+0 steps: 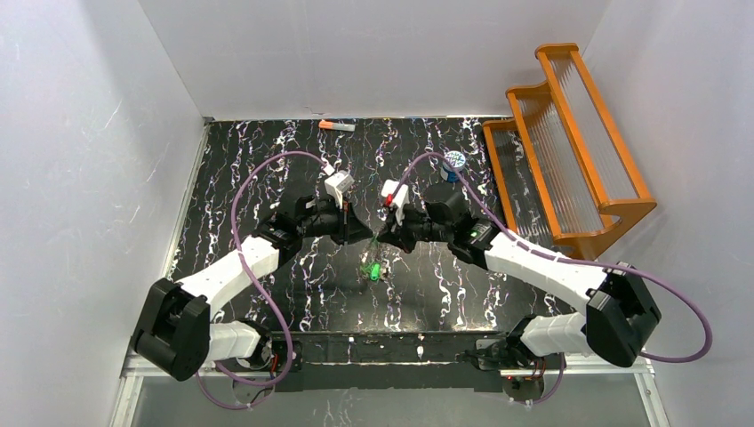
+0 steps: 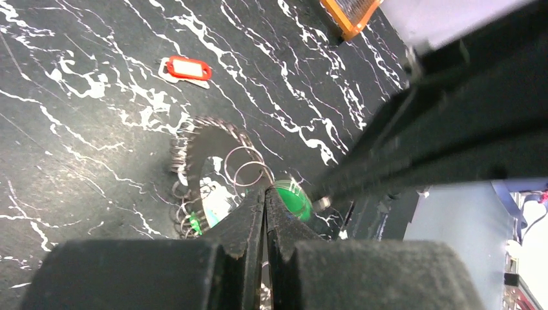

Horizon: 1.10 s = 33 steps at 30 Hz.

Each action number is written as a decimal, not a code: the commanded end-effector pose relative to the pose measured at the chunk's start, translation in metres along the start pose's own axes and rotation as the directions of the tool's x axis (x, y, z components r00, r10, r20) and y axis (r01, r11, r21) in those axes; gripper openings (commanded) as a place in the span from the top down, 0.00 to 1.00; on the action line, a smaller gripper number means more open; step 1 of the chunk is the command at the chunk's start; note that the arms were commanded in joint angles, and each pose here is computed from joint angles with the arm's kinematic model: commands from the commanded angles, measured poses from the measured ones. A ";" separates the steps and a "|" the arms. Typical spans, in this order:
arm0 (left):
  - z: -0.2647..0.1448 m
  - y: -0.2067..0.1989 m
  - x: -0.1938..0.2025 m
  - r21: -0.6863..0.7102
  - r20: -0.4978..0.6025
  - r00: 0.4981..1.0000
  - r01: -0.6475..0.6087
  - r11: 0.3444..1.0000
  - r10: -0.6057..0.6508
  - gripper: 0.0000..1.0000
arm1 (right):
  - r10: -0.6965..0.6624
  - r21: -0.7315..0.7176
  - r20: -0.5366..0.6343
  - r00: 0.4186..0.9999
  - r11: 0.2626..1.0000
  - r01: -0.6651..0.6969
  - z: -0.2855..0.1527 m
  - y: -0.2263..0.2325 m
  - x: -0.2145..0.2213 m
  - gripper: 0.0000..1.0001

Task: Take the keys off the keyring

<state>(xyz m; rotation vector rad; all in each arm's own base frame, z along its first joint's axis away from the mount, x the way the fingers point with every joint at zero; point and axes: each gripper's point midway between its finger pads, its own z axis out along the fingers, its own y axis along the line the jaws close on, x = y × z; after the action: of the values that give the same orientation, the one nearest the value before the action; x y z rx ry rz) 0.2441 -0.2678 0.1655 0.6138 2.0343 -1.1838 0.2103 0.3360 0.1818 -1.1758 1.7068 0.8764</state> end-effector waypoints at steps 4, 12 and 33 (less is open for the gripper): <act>0.003 0.006 -0.029 -0.037 0.061 0.998 -0.030 0.999 0.032 1.00 | -0.325 -0.261 -0.067 0.943 0.918 0.297 0.000 0.050 0.039 0.99; 0.000 0.018 -0.028 -0.087 0.036 0.998 -0.048 0.995 0.051 1.00 | -0.296 -0.130 -0.109 0.949 0.951 0.281 0.008 0.027 0.037 0.99; -0.081 0.058 -0.070 -0.561 0.108 0.954 -0.173 0.809 0.279 0.70 | 0.509 0.552 0.003 0.861 0.717 -0.425 -0.044 -0.148 0.110 0.97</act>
<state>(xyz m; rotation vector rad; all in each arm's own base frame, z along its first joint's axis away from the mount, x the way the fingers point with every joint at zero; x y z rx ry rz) 0.2887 -0.2078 0.1832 0.5385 2.0244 -0.6530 0.2932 0.2191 0.0814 -0.6278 2.2296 0.5002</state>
